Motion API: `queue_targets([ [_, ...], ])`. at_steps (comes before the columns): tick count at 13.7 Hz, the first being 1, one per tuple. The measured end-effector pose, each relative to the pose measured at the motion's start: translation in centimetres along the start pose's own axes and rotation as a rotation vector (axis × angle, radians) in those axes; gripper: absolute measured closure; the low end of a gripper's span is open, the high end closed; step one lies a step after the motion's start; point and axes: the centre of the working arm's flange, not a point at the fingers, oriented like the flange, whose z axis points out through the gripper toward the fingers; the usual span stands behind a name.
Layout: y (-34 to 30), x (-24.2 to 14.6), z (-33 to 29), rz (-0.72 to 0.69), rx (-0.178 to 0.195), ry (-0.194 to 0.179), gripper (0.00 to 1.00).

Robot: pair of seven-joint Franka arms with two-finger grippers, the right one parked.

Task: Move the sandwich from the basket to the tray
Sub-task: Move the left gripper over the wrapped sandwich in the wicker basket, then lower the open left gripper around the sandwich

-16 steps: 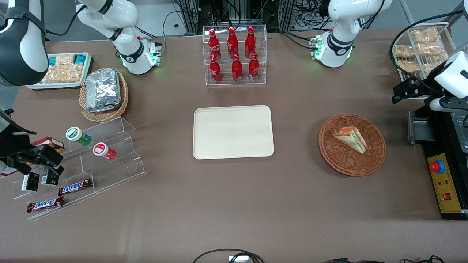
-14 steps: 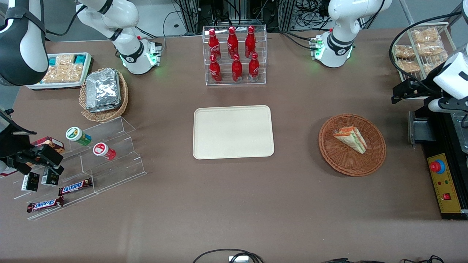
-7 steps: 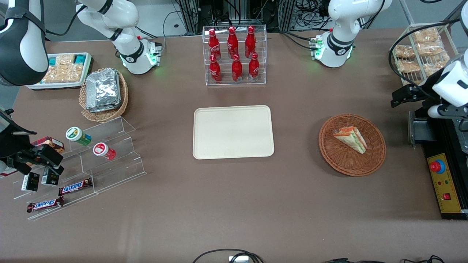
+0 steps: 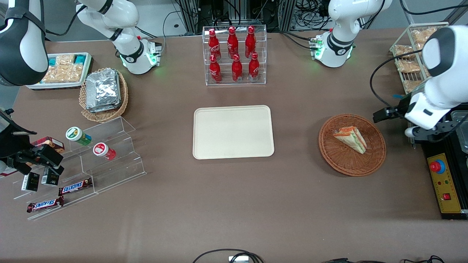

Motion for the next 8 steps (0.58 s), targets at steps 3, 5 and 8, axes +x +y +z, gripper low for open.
queue_targets([
  [3,-0.2,-0.8,5.0,-0.155,-0.008,0.046,0.00],
  [5,-0.2,-1.3,7.4,-0.232,-0.009,0.048,0.00],
  [8,-0.5,-2.1,10.0,-0.276,-0.012,0.055,0.00],
])
